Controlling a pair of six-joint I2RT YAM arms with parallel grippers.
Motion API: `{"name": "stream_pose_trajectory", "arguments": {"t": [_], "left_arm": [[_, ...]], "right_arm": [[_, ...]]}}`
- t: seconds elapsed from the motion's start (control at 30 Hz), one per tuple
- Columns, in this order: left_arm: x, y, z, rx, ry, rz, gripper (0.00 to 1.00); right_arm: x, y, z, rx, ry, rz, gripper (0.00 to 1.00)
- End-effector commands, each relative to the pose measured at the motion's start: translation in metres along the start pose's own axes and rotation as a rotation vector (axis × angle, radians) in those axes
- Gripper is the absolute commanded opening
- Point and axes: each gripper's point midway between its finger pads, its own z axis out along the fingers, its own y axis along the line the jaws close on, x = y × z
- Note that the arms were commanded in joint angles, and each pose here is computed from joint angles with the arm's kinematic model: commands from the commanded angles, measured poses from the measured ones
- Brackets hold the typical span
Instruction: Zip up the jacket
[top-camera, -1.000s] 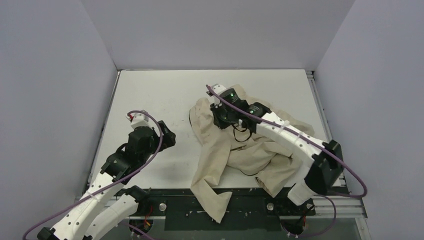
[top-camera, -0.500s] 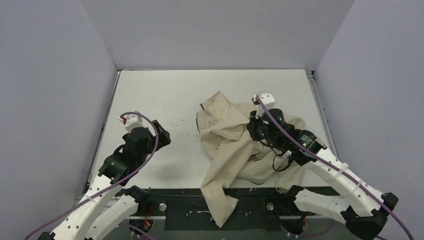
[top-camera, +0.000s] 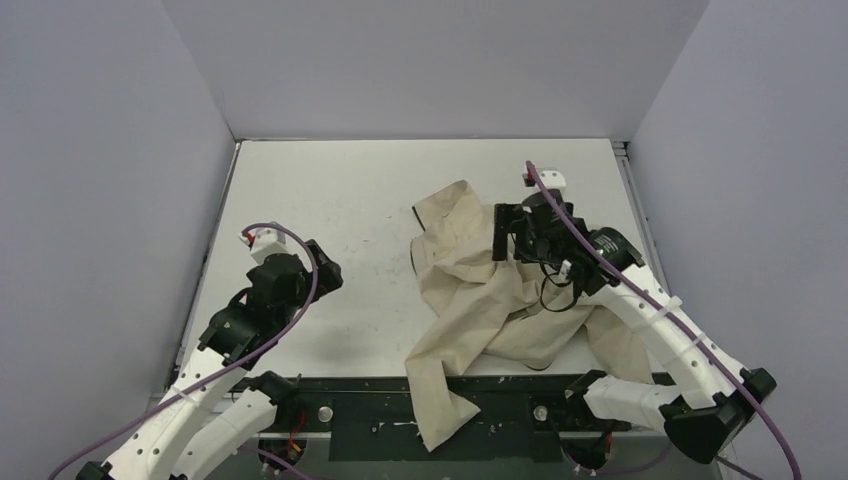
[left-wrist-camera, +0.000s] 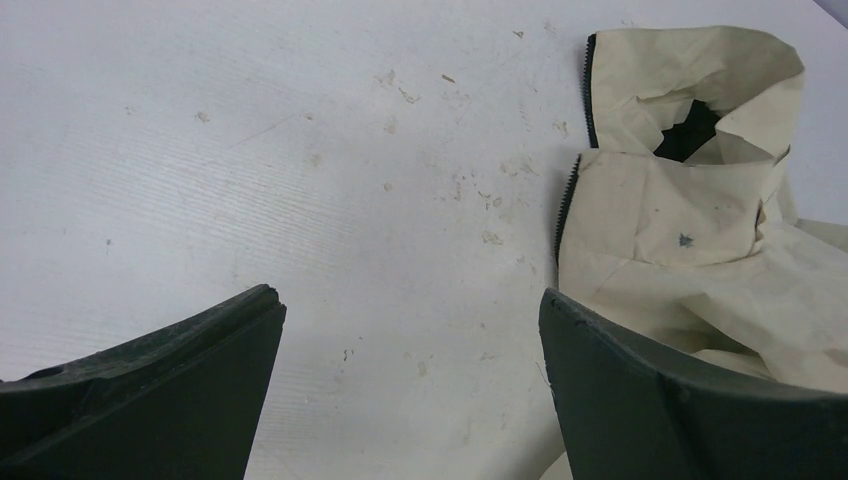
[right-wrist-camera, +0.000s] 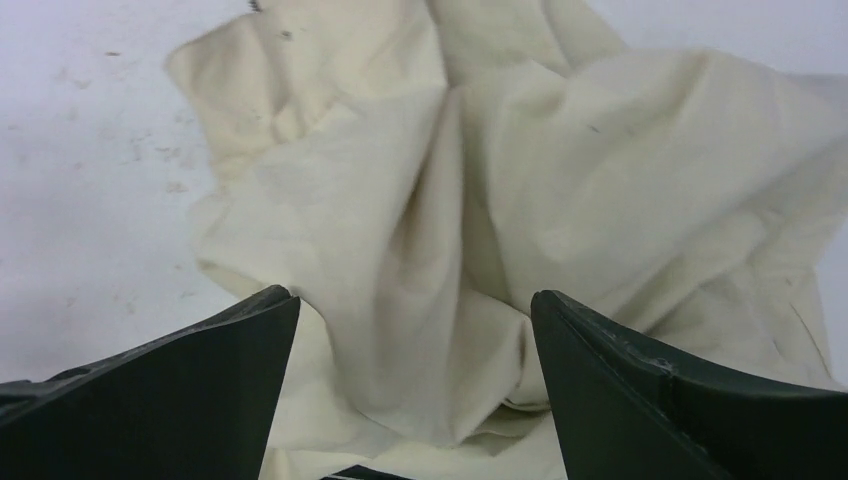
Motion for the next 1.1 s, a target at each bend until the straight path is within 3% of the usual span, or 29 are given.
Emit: {"name": "stream_pose_trajectory", "arguments": {"t": [0.0, 0.2, 0.37, 0.57, 0.83, 1.07], "left_arm": [[-0.009, -0.006, -0.002, 0.023, -0.027, -0.015, 0.97], [-0.012, 0.001, -0.006, 0.005, -0.038, -0.014, 0.97], [-0.020, 0.016, -0.017, -0.045, -0.075, -0.020, 0.97], [-0.031, 0.024, -0.032, -0.040, -0.131, -0.063, 0.97], [-0.027, 0.022, -0.028, -0.039, -0.117, -0.062, 0.97], [-0.030, 0.022, -0.030, -0.038, -0.128, -0.062, 0.97]], "right_arm": [[-0.048, 0.081, -0.007, -0.328, -0.026, -0.144, 0.90], [-0.025, 0.149, 0.026, -0.298, 0.127, -0.504, 0.94], [0.013, 0.173, 0.052, -0.270, 0.245, -0.709, 0.95], [0.038, 0.156, 0.071, -0.145, 0.305, -0.807, 0.95], [0.064, 0.119, 0.079, 0.058, 0.370, -0.973, 0.96], [0.083, 0.115, 0.086, 0.102, 0.424, -0.977, 0.91]]}}
